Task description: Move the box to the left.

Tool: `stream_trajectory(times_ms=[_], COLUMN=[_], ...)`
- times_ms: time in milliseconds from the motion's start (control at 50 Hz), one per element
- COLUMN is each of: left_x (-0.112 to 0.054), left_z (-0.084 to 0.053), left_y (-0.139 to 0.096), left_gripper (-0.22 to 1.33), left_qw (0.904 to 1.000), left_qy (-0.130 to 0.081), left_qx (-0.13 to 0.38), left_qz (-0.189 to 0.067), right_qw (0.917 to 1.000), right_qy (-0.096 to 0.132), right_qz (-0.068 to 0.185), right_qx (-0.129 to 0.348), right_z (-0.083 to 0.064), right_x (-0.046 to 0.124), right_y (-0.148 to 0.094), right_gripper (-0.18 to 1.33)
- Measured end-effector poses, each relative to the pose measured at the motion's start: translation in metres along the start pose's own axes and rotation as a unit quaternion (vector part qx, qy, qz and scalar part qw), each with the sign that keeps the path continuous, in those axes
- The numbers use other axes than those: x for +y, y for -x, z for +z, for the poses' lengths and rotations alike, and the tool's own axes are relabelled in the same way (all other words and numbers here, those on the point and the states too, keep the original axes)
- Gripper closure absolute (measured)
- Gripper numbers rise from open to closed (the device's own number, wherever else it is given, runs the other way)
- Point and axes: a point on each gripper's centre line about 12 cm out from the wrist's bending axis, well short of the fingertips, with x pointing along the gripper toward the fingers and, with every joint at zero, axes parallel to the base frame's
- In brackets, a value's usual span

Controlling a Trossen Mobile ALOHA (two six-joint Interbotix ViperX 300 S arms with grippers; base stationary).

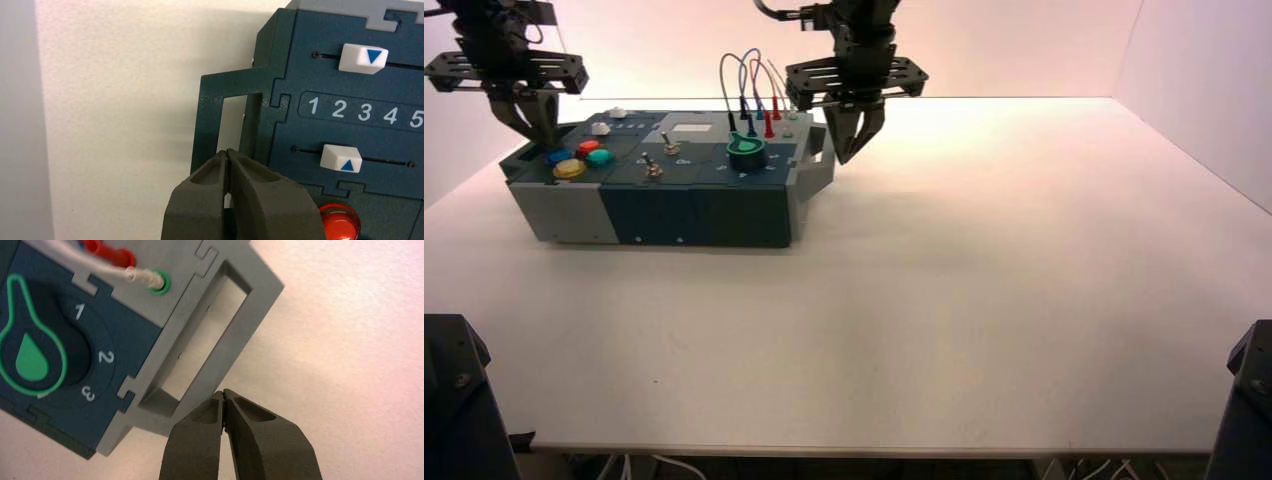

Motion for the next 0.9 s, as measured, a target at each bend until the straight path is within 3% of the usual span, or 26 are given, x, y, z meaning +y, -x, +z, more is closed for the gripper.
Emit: stream_trajectory(times_ms=[220,480,700,900], left_x=[0.01,0.011,0.016,0.007], left_z=[-0.002,0.0,0.012,0.016], left_y=[0.0,0.007,0.042,0.064], left_gripper=[1.27,1.27,1.27,1.27], left_qw=[0.9999,0.9999,0.9991,0.999], left_qy=[0.013,0.016,0.02,0.007], left_qx=[0.001,-0.005,-0.037,-0.044], left_qz=[0.003,0.003,0.01,0.008], right_qw=[0.9999,0.9998,0.9994,0.9993], right_qy=[0.015,0.022,0.032,0.037], right_qz=[0.004,0.001,-0.007,-0.008], right_qx=[-0.002,0.003,0.003,0.001], right_z=[0.002,0.007,0.016,0.019], right_x=[0.013,0.013,0.013,0.013], right_y=[0.0,0.006,0.021,0.035], right_gripper=[1.28,1.29,1.28,1.28])
